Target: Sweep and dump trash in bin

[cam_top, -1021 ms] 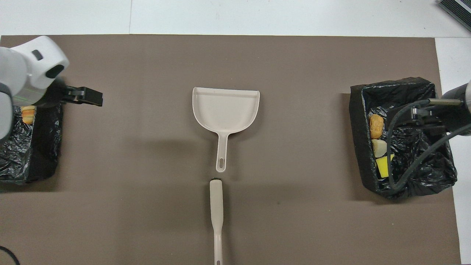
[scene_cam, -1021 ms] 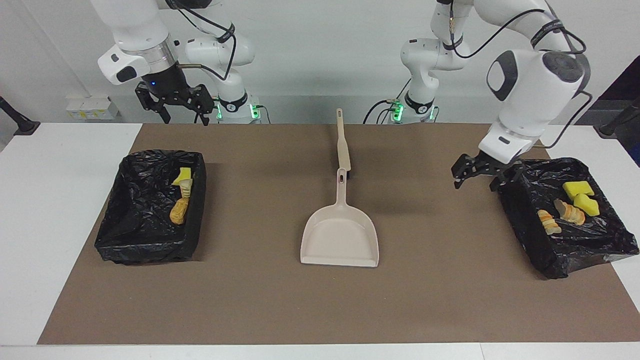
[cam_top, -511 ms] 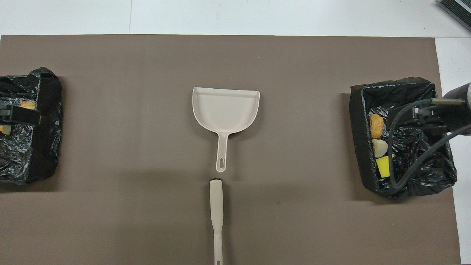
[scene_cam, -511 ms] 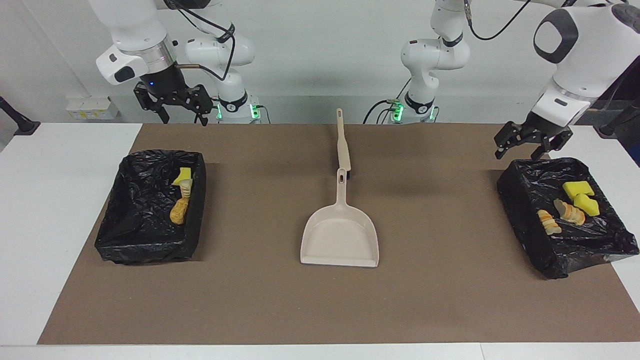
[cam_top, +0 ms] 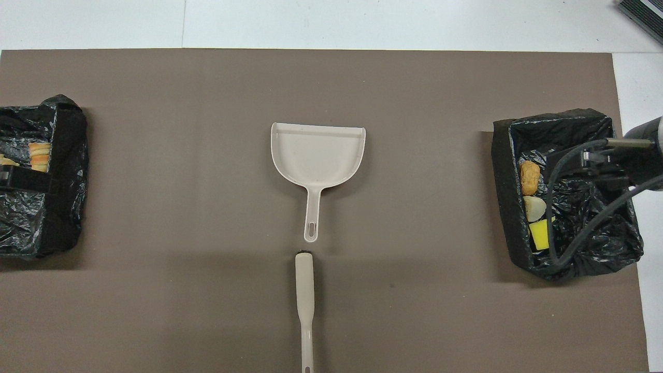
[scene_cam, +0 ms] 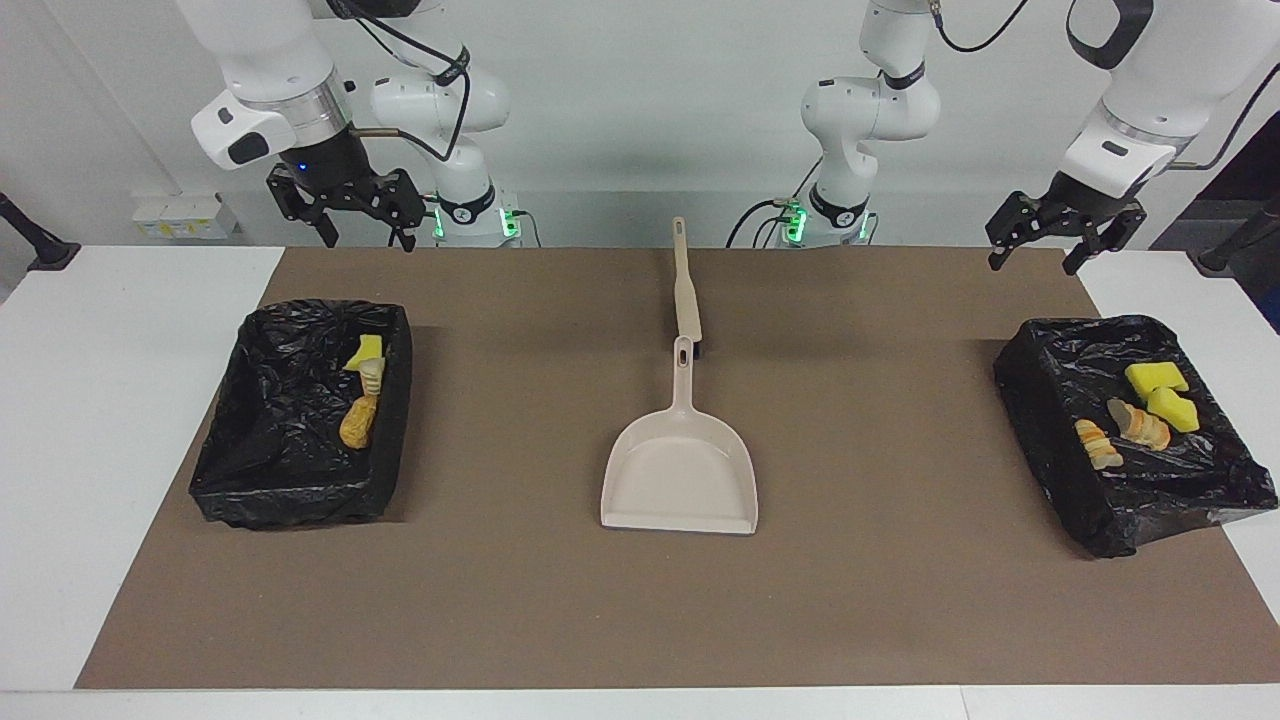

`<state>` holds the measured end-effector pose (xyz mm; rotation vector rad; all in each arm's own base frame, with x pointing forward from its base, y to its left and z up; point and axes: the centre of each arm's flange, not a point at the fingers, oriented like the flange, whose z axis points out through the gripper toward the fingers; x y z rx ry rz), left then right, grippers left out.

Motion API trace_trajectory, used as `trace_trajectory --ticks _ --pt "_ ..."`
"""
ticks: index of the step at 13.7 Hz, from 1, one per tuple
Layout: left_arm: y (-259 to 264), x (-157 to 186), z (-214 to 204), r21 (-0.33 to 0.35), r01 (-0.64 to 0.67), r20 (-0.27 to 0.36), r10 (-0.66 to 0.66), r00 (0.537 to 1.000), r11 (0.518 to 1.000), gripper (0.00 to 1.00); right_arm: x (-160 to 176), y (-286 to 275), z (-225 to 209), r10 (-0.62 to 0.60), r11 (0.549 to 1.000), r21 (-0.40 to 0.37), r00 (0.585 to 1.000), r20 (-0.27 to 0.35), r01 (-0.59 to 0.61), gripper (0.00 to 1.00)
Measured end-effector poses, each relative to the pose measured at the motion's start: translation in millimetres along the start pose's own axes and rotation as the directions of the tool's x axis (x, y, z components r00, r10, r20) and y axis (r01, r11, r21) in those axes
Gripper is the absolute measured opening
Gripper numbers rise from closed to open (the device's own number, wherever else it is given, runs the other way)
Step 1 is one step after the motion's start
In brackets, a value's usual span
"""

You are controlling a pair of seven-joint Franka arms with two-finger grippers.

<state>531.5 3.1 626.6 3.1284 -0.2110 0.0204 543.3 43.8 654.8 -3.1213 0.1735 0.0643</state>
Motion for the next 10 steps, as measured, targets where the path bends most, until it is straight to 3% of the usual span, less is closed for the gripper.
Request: trace_trajectory --ticks 10 --pt "18 -1 -6 0.005 -0.034 0.002 0.034 0.999 0.999 1.00 0 0 0 0.000 1.000 0.000 1.000 0.000 0.000 1.00"
